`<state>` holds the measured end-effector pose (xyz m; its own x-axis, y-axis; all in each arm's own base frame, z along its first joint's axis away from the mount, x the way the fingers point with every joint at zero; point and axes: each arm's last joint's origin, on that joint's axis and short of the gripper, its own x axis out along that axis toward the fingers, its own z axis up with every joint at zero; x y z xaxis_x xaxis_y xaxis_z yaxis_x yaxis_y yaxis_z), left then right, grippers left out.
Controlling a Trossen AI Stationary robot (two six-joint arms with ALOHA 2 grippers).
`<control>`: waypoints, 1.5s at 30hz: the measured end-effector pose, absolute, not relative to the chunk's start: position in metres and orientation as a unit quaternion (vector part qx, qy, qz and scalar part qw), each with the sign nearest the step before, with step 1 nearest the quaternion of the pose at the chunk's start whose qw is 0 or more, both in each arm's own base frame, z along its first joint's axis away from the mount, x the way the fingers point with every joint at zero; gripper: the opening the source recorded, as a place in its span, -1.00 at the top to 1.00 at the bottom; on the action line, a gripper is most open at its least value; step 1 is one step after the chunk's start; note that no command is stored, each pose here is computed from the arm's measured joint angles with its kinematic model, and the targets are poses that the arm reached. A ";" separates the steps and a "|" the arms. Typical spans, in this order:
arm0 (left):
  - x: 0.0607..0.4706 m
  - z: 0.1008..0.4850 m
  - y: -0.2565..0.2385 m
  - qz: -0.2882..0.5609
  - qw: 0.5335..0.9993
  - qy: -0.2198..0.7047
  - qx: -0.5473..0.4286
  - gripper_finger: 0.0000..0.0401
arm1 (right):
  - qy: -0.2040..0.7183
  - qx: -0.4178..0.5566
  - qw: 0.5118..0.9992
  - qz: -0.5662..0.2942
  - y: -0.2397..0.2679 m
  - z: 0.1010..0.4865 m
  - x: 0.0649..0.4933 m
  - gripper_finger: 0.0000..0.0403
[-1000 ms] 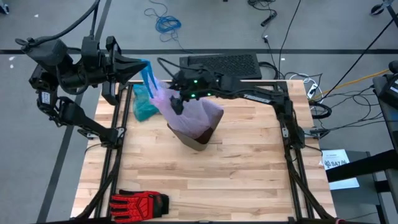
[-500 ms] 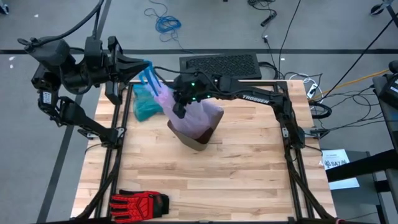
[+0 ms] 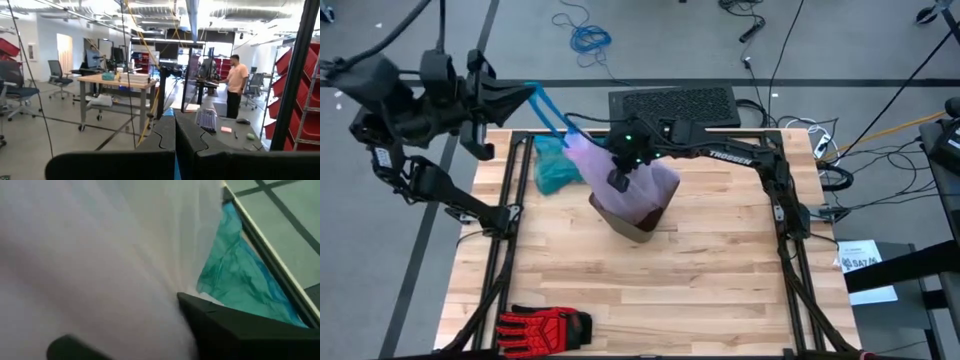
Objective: Place trash/remove bag and relplace
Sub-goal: Remove the pink trash bag from the black trash bin
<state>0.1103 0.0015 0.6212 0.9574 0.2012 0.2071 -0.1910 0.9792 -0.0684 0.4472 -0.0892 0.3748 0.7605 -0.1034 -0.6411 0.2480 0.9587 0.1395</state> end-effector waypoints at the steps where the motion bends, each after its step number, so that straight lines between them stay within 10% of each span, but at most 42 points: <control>1: 0.110 0.621 0.001 0.099 0.989 -0.107 -0.025 1.00 | 0.328 0.110 0.933 -0.095 -0.089 0.379 0.445 1.00; 9: 0.110 0.621 0.000 0.078 0.991 -0.107 -0.023 1.00 | 0.263 0.128 0.951 -0.102 -0.088 0.422 0.418 0.88; 25: 0.123 0.616 -0.003 0.025 0.996 -0.081 -0.017 0.83 | 0.117 0.161 0.980 -0.016 -0.081 0.507 0.349 -0.32; 45: 0.138 0.612 -0.005 0.014 0.998 -0.061 -0.015 0.99 | 0.198 0.112 0.968 -0.104 -0.092 0.493 0.338 -0.49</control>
